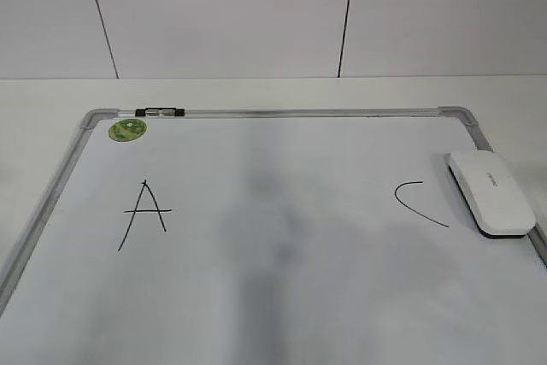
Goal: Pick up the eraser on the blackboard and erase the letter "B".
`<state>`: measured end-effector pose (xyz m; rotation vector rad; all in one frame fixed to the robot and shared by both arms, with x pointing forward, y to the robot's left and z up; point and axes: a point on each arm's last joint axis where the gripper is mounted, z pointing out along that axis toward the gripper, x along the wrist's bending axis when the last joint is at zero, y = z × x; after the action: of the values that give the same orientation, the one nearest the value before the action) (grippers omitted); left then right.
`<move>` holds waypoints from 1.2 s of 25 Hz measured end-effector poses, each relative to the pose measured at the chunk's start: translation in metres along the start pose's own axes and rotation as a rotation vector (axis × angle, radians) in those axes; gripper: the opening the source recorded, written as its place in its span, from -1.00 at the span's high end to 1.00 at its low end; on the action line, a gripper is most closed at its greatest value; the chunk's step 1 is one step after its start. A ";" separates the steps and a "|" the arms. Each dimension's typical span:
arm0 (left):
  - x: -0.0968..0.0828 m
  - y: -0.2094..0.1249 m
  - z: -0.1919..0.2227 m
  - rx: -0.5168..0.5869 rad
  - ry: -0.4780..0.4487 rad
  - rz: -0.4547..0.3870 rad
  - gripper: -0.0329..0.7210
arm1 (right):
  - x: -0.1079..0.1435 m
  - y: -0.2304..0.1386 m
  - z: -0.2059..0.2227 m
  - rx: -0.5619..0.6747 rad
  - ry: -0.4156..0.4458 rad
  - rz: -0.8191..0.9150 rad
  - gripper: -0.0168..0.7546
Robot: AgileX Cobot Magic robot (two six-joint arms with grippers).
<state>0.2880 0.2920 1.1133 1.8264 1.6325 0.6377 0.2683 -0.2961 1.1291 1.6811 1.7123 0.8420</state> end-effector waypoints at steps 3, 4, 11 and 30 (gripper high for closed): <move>0.000 -0.023 -0.004 -0.050 0.000 0.003 0.29 | 0.000 -0.014 0.005 -0.011 0.000 -0.022 -0.56; 0.000 -0.029 -0.005 -0.067 0.000 0.003 0.29 | 0.000 -0.019 0.006 -0.019 0.000 -0.031 -0.56; 0.000 -0.056 -0.009 -0.184 0.000 0.008 0.29 | 0.000 -0.054 0.014 -0.043 0.003 -0.054 -0.56; -0.001 -0.077 0.004 -0.229 -0.012 0.003 0.29 | 0.002 -0.086 0.018 -0.118 0.032 -0.079 -0.56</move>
<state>0.2370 0.2957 1.0562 1.6642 1.4828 0.7795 0.2282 -0.2936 1.0512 1.5207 1.7037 0.9186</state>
